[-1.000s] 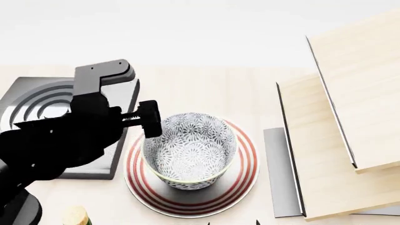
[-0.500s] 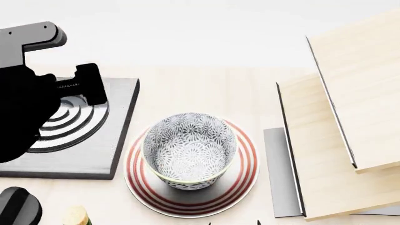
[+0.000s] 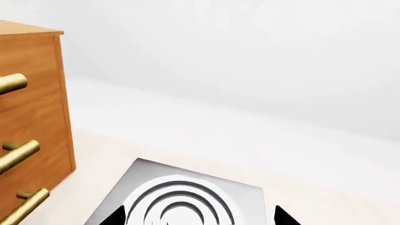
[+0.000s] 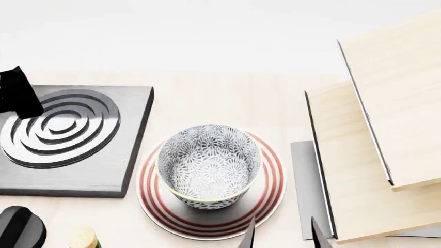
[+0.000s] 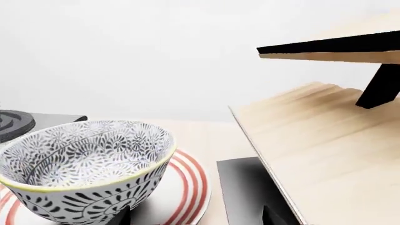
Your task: Pick up the akita bowl and put it on the plate.
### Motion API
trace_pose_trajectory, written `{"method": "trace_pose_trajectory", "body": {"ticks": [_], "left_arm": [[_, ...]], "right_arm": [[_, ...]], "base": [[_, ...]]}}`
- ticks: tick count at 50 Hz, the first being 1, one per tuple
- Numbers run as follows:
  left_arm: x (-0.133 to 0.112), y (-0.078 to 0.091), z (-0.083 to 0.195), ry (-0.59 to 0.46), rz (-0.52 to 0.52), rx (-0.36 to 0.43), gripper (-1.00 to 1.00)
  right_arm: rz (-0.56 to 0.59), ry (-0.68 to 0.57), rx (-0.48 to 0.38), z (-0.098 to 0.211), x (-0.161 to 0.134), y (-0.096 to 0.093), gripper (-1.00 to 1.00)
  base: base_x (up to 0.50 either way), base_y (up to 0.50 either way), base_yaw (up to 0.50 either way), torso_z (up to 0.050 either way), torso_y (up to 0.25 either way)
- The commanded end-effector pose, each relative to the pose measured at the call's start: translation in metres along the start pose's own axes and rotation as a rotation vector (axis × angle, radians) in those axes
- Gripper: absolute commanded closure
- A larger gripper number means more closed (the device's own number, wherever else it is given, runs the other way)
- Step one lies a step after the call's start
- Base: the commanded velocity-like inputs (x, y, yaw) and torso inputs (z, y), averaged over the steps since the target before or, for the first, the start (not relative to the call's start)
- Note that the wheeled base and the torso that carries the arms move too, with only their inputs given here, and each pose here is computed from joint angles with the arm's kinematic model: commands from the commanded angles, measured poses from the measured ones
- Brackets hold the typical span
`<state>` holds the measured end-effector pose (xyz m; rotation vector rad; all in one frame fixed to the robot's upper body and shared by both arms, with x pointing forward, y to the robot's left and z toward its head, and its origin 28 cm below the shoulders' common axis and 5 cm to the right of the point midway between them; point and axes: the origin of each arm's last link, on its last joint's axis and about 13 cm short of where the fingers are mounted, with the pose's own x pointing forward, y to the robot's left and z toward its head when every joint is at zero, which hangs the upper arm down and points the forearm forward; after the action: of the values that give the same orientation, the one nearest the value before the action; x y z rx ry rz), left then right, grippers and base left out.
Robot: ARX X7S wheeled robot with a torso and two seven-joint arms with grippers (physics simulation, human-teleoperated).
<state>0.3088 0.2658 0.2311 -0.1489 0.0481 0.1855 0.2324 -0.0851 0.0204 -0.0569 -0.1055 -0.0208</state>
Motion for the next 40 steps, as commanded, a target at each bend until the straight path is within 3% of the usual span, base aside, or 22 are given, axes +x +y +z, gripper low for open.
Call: {"method": "trace_pose_trajectory", "body": {"ticks": [1, 6, 21, 40], "left_arm": [[-0.028, 0.016, -0.006, -0.083, 0.031, -0.001, -1.0], [-0.045, 0.02, -0.012, -0.126, 0.027, 0.027, -1.0], [-0.128, 0.021, -0.031, -0.344, -0.064, 0.116, -1.0], [-0.179, 0.013, -0.034, -0.524, -0.222, 0.161, -1.0]], "right_arm": [[-0.023, -0.122, 0.008, 0.036, -0.006, -0.007, -1.0], [-0.032, -0.189, 0.014, 0.055, -0.013, -0.011, -1.0], [-0.022, -0.335, 0.021, 0.092, -0.036, -0.014, -1.0], [-0.014, -0.472, 0.006, 0.111, -0.059, -0.015, -1.0]], "base": [[0.0, 0.0, 0.0, 0.0, 0.0], [0.0, 0.0, 0.0, 0.0, 0.0], [0.0, 0.0, 0.0, 0.0, -0.001], [0.0, 0.0, 0.0, 0.0, 0.0]]}}
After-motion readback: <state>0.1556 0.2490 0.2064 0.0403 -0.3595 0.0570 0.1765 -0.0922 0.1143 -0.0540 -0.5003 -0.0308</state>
